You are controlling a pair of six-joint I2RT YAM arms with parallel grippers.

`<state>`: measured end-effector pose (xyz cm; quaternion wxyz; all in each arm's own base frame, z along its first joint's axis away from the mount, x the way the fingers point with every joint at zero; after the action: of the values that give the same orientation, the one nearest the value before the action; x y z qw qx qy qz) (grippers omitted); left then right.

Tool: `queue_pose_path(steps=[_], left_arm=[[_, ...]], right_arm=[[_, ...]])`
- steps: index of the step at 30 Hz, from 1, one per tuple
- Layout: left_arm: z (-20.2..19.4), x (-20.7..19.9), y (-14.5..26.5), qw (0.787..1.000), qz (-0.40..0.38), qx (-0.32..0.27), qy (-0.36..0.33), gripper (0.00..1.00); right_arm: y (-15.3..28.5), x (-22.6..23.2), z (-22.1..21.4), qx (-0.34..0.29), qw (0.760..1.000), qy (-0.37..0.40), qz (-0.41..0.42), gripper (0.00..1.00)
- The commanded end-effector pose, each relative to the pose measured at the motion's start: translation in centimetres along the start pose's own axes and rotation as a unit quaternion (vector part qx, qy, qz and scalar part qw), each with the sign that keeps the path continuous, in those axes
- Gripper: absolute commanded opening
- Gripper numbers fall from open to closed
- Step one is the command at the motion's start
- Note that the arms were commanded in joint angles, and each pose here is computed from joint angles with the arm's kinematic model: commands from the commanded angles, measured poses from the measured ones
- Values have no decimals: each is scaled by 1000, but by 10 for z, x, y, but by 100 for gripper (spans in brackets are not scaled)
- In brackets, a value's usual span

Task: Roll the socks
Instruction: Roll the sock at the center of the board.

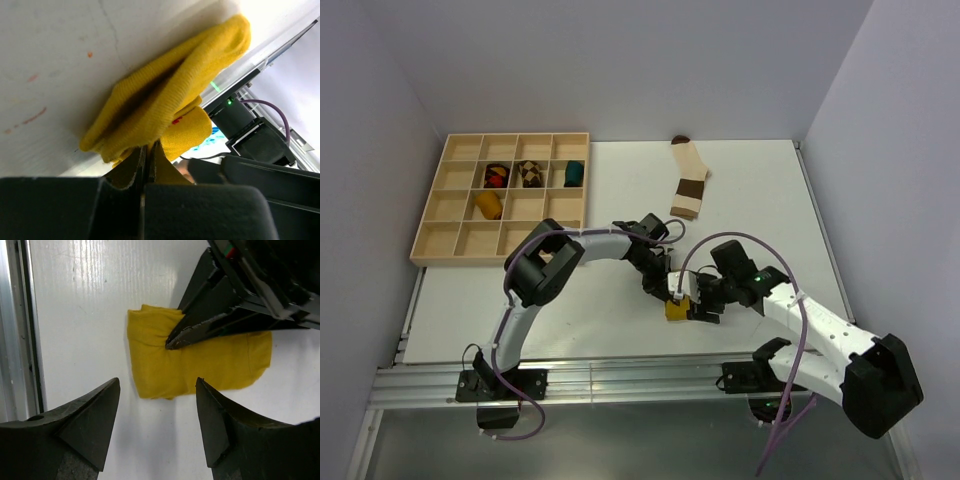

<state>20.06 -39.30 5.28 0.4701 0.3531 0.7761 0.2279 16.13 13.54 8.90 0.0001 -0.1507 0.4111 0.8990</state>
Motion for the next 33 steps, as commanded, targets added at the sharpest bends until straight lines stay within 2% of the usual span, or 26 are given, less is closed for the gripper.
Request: queue_pose_path(steps=[1, 8, 11, 14, 15, 17, 18, 23, 24, 27, 29, 30, 33], left_arm=[[10, 12, -11, 999, 24, -13, 17, 0], [11, 12, -13, 1000, 18, -5, 14, 0], [10, 12, -13, 1000, 12, -3, 13, 1], [10, 11, -12, 1000, 2, -6, 16, 11], [8, 12, -11, 1000, -2, -3, 18, 14], [9, 10, -9, 1000, -13, -10, 17, 17], [8, 13, -5, 999, -15, -17, 25, 22], [11, 13, 16, 996, -62, -65, 19, 34], [13, 13, 19, 995, -65, -75, 18, 36], [17, 14, 26, 992, -70, -108, 0, 37], [21, 15, 27, 989, -75, -124, -13, 37], [20, 15, 28, 987, -79, -134, -27, 38], [26, 17, 35, 977, -82, -183, -67, 38]], right_arm=[[-10, -7, -4, 18, 999, 29, -11, 69], [-27, -4, -16, 56, 998, 39, 10, 67], [-32, -4, -16, 53, 998, 33, 14, 63], [-36, -2, -15, 49, 998, 17, 20, 47], [-37, -3, -15, 48, 999, 11, 18, 35], [-39, -1, -19, 52, 998, 4, 24, 32], [-39, 1, -16, 46, 998, -2, 31, 29], [-30, -6, -12, 36, 995, -32, 82, 28], [-23, 1, -17, 37, 991, -51, 117, 28], [-16, 3, -16, 19, 975, -97, 199, 28], [-12, -8, -17, 4, 968, -124, 219, 28], [-13, -1, -21, 8, 954, -150, 260, 28], [-14, -11, -23, 8, 941, -185, 282, 29]])
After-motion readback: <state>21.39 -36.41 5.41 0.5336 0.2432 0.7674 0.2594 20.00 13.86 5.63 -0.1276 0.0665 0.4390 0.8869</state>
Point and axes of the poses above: each gripper's point midway between its finger pads, its own y axis back along the fingers, its own x axis along the line the jaws close on, z = x × y, the point moved 4 cm from there along y, back along the fingers, and after that the axes turned 11 degrees about y, right-handed, at the moved point
